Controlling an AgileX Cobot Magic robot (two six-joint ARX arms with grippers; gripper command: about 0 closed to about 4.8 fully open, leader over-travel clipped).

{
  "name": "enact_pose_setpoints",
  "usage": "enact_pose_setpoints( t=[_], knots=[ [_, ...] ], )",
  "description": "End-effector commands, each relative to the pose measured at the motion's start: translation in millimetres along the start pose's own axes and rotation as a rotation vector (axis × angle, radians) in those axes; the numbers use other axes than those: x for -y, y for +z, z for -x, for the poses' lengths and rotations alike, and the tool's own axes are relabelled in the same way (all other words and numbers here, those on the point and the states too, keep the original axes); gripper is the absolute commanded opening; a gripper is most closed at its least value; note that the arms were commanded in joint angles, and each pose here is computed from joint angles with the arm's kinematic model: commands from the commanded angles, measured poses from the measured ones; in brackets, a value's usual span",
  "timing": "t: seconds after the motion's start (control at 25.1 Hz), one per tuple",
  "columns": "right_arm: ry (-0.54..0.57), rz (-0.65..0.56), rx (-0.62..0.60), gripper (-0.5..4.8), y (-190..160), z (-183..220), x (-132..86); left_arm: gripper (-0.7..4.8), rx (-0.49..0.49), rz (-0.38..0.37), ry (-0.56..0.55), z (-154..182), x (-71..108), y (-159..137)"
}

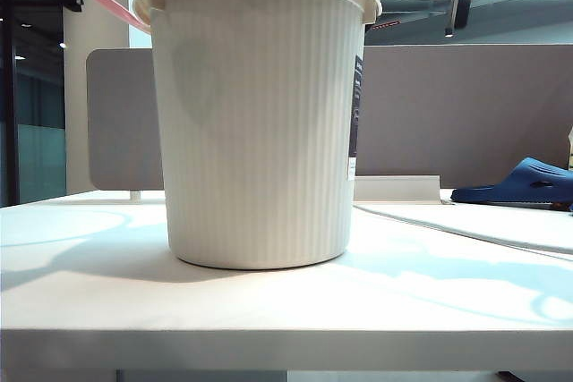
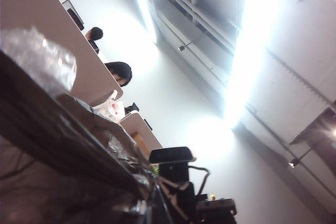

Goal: Open the ring lid of the trash can, pull out the black garbage bag inside, and place it on the table.

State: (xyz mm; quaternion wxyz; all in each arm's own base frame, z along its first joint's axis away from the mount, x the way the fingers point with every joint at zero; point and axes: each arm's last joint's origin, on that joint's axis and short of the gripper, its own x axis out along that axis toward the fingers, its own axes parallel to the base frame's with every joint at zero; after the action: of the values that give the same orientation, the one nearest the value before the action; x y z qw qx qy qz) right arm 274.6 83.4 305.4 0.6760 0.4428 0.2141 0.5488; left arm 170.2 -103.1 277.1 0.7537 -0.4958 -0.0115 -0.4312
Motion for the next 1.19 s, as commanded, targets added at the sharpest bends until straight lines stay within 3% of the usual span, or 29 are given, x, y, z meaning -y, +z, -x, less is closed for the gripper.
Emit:
enact_pose_setpoints(
  t=[0.04,0.52,0.76,1.07,1.19],
  knots=[
    [0.030,0.037,-0.004,-0.01,6,-5,-11,-0.06,-0.004,-0.025,-0.018,-4,4.4,3],
    [0.020,0.030,-0.001,-0.01,14,-10,-15,-0.06,-0.013,-0.083,-0.018,-25,19.6,16],
    [0.048,0.073,0.003,-0.01,27,-16,-33,-0.06,-0.002,-0.106,-0.038,-32,28.1,23],
    [0.047,0.075,0.004,-0.01,34,-19,-39,-0.06,-0.023,-0.193,-0.060,-49,48.3,37],
    [0.048,0.075,-0.001,-0.01,35,-20,-39,-0.06,-0.029,-0.195,-0.075,-49,51.3,38]
  ],
)
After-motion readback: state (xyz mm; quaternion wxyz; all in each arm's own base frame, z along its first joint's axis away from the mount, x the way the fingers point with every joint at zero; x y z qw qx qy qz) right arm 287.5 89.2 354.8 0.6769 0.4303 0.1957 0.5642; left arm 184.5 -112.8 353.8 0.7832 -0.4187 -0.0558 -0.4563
